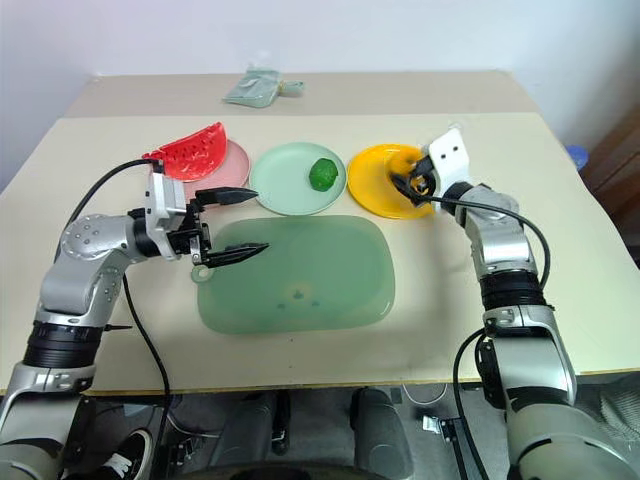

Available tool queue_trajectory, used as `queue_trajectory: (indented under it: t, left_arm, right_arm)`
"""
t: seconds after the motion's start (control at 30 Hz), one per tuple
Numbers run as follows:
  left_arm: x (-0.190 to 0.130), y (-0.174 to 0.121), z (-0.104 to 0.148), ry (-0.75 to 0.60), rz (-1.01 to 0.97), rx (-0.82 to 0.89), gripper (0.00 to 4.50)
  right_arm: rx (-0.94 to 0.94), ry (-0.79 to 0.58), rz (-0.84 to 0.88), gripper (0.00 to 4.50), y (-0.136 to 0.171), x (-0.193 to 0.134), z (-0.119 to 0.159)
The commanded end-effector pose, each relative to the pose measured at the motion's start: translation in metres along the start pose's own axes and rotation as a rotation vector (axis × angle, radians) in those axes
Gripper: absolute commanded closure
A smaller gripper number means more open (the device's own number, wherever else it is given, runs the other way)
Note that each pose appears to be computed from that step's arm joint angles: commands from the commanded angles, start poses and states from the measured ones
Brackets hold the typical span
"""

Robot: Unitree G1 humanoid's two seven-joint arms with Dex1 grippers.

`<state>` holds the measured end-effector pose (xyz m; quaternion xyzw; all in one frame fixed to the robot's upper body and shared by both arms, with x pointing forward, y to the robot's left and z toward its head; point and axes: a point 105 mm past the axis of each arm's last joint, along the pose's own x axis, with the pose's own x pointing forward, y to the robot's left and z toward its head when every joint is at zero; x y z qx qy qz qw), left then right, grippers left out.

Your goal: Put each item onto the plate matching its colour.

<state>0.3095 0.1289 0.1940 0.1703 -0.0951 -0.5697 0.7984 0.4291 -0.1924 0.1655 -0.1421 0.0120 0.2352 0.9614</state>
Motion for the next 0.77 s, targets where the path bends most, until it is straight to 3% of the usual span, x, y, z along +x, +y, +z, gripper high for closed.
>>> queue_trajectory:
  t: [0.03, 0.13, 0.27, 0.37, 0.43, 0.5, 0.77]
  left_arm:
    - [-0.004, 0.002, 0.001, 0.001, 0.010, 0.018, 0.00]
    - [-0.006, 0.002, 0.000, -0.004, 0.007, 0.015, 0.00]
    - [-0.011, 0.010, -0.002, 0.012, 0.043, 0.007, 0.00]
    - [-0.019, 0.015, -0.003, 0.021, 0.054, -0.010, 0.00]
    - [-0.023, 0.017, -0.005, 0.033, 0.065, -0.017, 0.00]
    - [-0.029, 0.018, -0.007, 0.042, 0.071, -0.031, 0.00]
    - [-0.046, 0.012, -0.008, 0.008, 0.083, -0.178, 0.00]
  right_arm:
    - [-0.013, -0.114, 0.020, 0.05, -0.005, -0.001, 0.033]
    - [-0.044, -0.150, -0.004, 0.05, -0.010, -0.004, 0.041]
    - [-0.006, -0.355, 0.064, 0.05, -0.005, -0.025, 0.078]
    - [0.038, -0.418, 0.381, 0.05, 0.042, -0.051, 0.085]
    - [0.076, -0.403, 0.604, 0.05, 0.074, -0.078, 0.082]
    - [0.024, -0.349, 0.709, 0.05, 0.093, -0.095, 0.071]
    - [-0.092, -0.316, 0.725, 0.05, 0.105, -0.099, 0.063]
